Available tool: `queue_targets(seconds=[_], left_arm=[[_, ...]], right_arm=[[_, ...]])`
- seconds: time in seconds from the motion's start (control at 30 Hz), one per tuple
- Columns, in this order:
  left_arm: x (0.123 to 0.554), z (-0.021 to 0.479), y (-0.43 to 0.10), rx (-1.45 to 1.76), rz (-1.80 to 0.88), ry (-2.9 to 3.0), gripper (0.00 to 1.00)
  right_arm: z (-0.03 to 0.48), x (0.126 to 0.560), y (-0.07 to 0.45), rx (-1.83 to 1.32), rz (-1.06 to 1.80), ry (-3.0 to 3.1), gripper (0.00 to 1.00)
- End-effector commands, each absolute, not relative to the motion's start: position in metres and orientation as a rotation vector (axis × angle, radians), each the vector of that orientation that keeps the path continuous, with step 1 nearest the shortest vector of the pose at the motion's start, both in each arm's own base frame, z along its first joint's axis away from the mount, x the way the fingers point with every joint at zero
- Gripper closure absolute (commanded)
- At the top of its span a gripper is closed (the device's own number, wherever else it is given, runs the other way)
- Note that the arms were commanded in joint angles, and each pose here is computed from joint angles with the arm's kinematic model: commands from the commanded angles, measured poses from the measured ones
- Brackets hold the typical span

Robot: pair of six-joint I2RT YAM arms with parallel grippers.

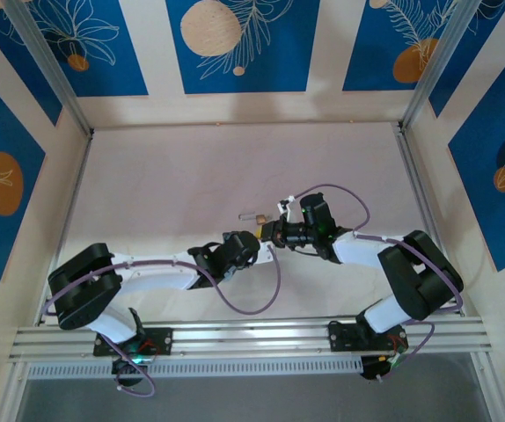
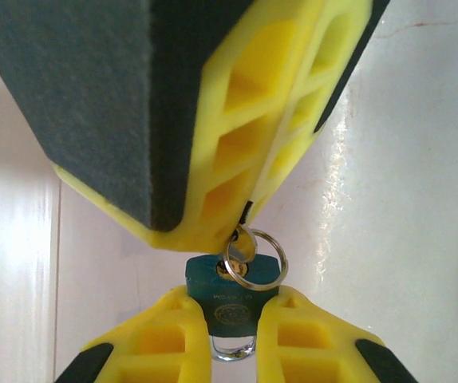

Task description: Unlock with the key

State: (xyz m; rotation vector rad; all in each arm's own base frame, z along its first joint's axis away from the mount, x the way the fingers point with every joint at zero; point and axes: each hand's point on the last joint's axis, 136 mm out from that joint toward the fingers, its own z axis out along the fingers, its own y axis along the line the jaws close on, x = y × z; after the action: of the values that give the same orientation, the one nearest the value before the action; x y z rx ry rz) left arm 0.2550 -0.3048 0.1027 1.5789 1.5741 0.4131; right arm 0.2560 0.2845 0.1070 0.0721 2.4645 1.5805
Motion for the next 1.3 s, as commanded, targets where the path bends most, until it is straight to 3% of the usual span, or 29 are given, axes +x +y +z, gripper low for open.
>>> queue_targets(seconds=[0.0, 0.47, 1.27], left_arm=[[0.249, 0.158, -0.359, 1.426, 0.200, 1.415, 0.97], [0.236, 0.135, -0.358, 1.519, 0.130, 1.503, 0.97], [0.221, 0.127, -0.362, 1.579, -0.114, 1.653, 0.96]], right_arm=[[0.123, 0.235, 0.302, -0.057, 1.694, 2.482, 0.96], [0.121, 0.242, 0.275, -0.046, 1.540, 2.503, 0.77], [0.121, 0.236, 0.270, -0.189, 1.526, 2.447, 0.69]])
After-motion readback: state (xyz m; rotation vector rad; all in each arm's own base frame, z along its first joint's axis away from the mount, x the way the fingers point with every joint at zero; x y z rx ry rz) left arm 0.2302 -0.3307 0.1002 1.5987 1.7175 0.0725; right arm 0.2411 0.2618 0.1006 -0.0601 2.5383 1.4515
